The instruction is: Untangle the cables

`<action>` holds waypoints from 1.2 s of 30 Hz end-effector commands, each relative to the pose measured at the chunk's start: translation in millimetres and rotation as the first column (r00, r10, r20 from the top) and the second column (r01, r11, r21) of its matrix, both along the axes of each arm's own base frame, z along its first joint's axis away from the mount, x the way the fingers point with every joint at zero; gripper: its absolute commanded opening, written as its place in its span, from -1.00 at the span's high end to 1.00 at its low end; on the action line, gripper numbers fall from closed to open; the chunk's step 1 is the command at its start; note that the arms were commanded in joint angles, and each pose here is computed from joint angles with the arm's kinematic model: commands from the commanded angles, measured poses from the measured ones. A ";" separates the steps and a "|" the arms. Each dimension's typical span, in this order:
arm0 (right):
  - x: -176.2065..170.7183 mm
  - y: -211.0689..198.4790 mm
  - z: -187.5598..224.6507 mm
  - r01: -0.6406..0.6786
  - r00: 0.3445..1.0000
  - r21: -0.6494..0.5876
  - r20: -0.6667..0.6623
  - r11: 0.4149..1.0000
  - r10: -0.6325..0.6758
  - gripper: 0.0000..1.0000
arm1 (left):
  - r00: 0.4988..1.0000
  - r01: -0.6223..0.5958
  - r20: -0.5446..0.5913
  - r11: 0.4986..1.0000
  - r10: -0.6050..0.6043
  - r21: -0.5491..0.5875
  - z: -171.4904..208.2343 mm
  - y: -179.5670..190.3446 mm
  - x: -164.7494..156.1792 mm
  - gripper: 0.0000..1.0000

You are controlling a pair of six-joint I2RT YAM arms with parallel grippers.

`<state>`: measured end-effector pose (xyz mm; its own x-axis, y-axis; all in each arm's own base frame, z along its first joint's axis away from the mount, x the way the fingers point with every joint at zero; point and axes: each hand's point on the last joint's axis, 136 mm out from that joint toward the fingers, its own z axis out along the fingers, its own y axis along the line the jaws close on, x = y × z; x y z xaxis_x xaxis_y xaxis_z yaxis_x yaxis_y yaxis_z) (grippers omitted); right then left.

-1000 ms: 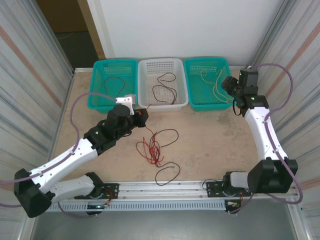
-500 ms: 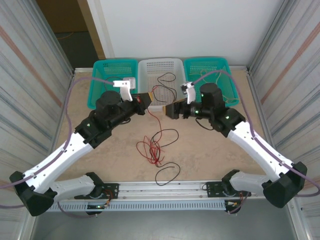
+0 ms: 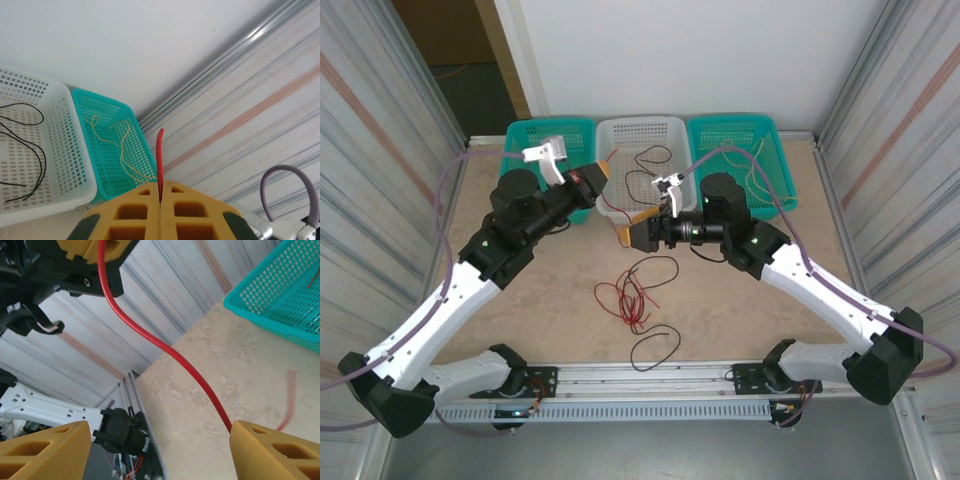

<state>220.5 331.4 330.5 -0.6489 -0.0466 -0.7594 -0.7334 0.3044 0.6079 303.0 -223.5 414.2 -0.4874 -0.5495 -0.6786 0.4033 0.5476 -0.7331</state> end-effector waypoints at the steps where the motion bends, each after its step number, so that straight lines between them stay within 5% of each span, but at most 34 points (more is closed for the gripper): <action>1: -3.0 2.0 2.0 -0.009 1.000 0.000 0.002 1.000 0.009 -0.40 | 0.999 0.044 0.007 0.995 -0.044 -0.092 16.0 -0.4 -6.7 1.00; 13: 34.6 -2.9 -22.9 0.174 0.983 -0.234 0.095 0.957 -0.155 -0.44 | 0.990 0.126 -0.045 0.987 -0.131 -0.102 6.0 -16.5 -8.1 1.00; 16: 32.6 5.4 -24.9 0.139 0.989 -0.228 0.075 0.964 -0.125 -0.03 | 0.991 0.115 -0.051 0.988 -0.121 -0.103 2.6 -15.3 -6.9 1.00; 18: 31.3 8.1 -24.1 0.130 0.991 -0.221 0.067 0.967 -0.118 0.49 | 0.992 0.105 -0.053 0.990 -0.110 -0.092 0.8 -14.0 -5.7 1.00; 20: 30.5 7.6 -22.5 0.130 0.991 -0.216 0.067 0.968 -0.118 0.80 | 0.993 0.099 -0.059 0.992 -0.104 -0.081 -2.1 -13.9 -4.2 1.00; 23: 27.6 6.2 -18.0 0.125 0.991 -0.201 0.070 0.971 -0.113 1.00 | 0.994 0.089 -0.065 0.995 -0.092 -0.047 -8.4 -13.5 -1.3 1.00; 28: 31.4 -2.4 -11.1 0.156 0.988 -0.178 0.039 0.972 -0.151 1.00 | 0.997 0.026 -0.073 0.997 -0.021 0.078 -35.7 -0.9 2.5 -0.43; 31: 46.6 -16.3 -10.4 0.208 0.975 -0.155 -0.039 0.966 -0.217 1.00 | 0.998 0.059 -0.027 0.991 -0.056 0.124 -52.0 -2.9 -5.5 -0.65; 36: 71.2 -32.4 -9.8 0.243 0.946 -0.070 -0.205 0.968 -0.252 1.00 | 0.984 0.154 0.054 0.968 -0.168 0.200 -84.3 -26.8 -31.9 -0.67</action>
<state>291.0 299.9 304.3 -0.7449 0.0344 -0.6663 -0.5337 0.5685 0.6260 283.4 -239.3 320.4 -0.5908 -0.3816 -0.7109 0.4175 0.6093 -0.6741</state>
